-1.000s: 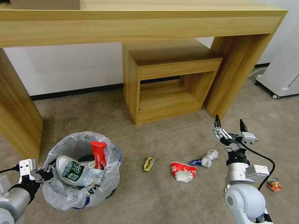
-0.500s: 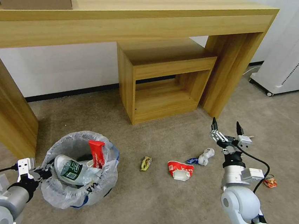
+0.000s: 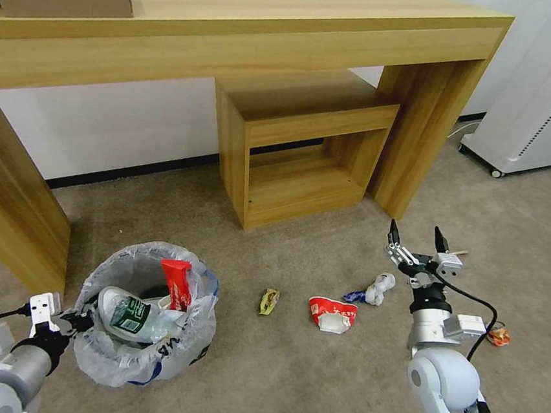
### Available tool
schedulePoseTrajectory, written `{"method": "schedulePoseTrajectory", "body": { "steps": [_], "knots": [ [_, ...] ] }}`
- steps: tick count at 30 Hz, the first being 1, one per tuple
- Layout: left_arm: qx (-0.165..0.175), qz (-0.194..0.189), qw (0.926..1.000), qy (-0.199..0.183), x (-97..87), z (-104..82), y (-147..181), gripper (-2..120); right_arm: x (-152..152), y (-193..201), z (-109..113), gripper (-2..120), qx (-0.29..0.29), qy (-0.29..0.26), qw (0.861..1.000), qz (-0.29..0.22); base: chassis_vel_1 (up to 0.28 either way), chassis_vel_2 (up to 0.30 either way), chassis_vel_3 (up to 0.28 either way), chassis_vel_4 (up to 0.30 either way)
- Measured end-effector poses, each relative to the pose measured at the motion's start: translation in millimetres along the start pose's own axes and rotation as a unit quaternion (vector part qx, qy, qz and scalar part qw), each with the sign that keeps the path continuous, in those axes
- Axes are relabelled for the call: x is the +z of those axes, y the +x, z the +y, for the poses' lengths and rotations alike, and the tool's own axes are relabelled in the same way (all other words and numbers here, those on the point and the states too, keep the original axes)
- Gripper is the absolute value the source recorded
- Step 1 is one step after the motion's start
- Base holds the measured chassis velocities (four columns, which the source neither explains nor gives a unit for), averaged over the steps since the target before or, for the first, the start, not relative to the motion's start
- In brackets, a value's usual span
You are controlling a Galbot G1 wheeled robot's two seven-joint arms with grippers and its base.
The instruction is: Pick up the trash bin and place the garbage on the floor into it.
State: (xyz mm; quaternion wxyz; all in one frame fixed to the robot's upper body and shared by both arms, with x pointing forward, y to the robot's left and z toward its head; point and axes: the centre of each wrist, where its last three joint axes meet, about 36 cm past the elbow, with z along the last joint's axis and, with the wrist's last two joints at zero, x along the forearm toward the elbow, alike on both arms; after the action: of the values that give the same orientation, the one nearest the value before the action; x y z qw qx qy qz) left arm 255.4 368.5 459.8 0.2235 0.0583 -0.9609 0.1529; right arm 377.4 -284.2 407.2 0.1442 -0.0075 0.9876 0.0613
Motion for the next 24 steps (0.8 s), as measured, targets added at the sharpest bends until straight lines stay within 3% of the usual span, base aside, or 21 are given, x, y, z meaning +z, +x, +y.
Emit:
{"method": "schedulePoseTrajectory", "body": {
  "steps": [18,24],
  "knots": [
    [0.003,-0.001,1.0,0.0,2.0,-0.5,0.0,1,3.6,5.0,1.3,100,-0.006,0.003,1.0,0.001,-0.14,0.134,0.135,-0.139],
    [0.002,0.0,1.0,0.002,4.1,0.4,-1.5,1,11.0,12.0,10.0,100,0.004,-0.014,0.999,0.042,-0.028,0.03,0.027,-0.017]
  ]
}}
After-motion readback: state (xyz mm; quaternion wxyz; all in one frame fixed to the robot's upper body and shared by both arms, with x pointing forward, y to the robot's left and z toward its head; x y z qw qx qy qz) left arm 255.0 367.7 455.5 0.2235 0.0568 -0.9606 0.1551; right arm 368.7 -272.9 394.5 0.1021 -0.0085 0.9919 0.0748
